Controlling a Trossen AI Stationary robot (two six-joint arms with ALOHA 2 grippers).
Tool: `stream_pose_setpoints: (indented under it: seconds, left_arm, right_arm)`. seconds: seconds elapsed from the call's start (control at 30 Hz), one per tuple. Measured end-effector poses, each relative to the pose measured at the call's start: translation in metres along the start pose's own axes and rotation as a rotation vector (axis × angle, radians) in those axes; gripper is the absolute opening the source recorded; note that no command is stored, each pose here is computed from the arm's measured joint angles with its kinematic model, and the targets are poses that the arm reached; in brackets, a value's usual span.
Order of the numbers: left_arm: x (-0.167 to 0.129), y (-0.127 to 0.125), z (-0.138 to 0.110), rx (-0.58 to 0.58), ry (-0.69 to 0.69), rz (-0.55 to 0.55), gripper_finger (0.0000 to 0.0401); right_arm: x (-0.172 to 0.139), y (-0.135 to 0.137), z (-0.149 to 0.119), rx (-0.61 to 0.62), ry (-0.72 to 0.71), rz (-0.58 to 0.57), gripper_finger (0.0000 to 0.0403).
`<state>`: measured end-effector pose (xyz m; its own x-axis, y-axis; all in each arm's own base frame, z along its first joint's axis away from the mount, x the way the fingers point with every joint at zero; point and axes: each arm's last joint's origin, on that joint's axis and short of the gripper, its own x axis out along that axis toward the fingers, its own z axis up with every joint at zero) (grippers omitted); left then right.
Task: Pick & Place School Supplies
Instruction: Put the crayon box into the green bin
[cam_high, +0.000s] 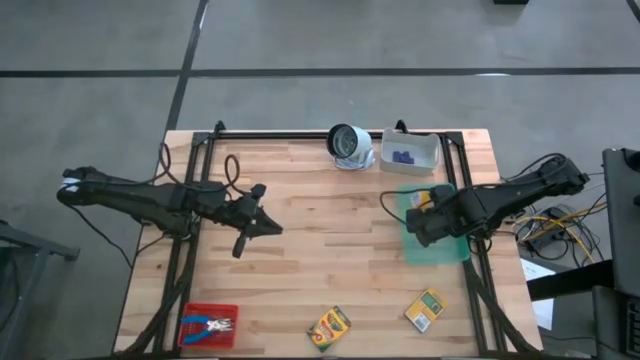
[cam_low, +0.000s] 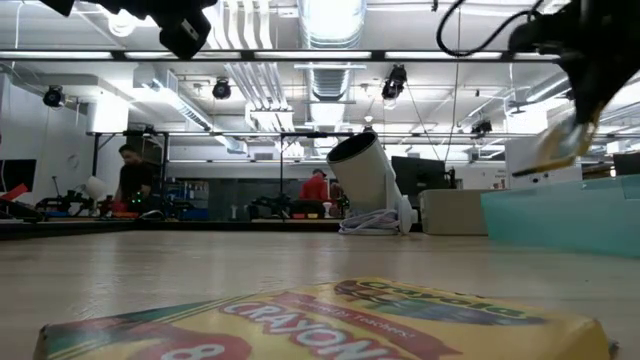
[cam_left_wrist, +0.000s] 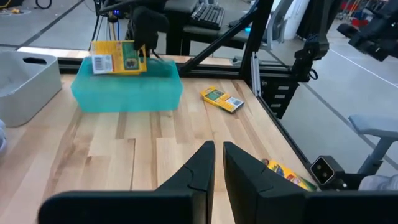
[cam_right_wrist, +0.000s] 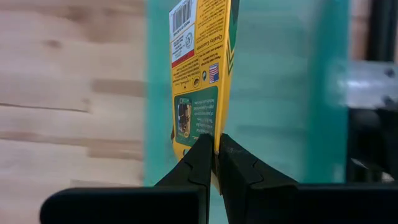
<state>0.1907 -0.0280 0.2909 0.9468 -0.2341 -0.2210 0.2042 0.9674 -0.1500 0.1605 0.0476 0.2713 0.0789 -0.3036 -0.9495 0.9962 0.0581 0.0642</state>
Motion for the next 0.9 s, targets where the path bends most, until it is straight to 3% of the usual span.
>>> stream_pose_setpoints:
  seconds: [0.57,0.9]
  left_arm:
    - [0.000,0.000,-0.001,-0.005,0.004,0.001,0.0037]
    - [0.000,0.000,-0.001,-0.006,0.004,0.001,0.0037]
  right_arm:
    - [0.046,-0.005,-0.017,-0.026,0.019,-0.232,0.0013]
    - [0.068,-0.003,-0.025,-0.023,0.029,-0.210,0.0013]
